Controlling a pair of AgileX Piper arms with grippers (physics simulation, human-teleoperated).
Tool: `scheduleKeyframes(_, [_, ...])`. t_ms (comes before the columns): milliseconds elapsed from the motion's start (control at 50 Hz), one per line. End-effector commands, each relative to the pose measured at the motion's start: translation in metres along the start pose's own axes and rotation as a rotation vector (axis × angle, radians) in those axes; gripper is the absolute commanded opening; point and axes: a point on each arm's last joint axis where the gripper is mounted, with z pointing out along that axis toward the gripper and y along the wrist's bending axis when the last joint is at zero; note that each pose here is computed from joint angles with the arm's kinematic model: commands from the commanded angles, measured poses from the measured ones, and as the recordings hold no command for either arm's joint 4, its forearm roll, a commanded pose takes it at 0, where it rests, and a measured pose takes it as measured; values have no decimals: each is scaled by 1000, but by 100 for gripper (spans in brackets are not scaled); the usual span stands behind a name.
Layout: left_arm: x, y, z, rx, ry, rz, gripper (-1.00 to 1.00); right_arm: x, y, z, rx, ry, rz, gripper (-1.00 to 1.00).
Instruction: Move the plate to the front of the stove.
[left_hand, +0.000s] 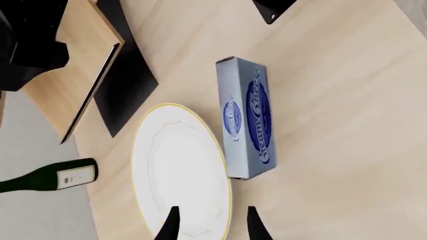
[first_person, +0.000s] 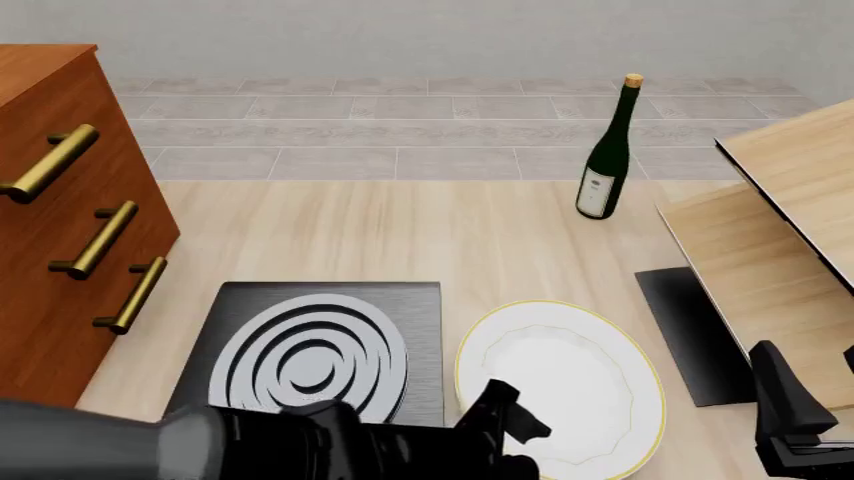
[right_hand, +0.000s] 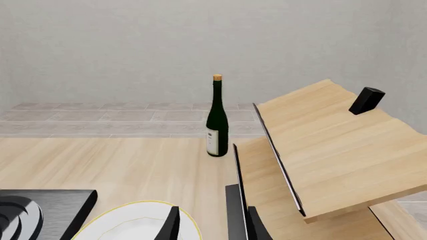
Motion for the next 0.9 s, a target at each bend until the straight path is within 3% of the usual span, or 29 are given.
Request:
scheduleKeyframes(20, [1,0,8,5,5,-8,100,0,0,0,1,0,1,100])
scheduleKeyframes(340, [2,-1,21,24,16,-30,100,0,0,0,1,0,0,100])
scheduleKeyframes(580, [22,-3,21,5,48,-27,100,0,0,0,1,0,0,100])
scheduleKeyframes(900, [17,0,33,13,42,-41,100,0,0,0,2,0,0,100])
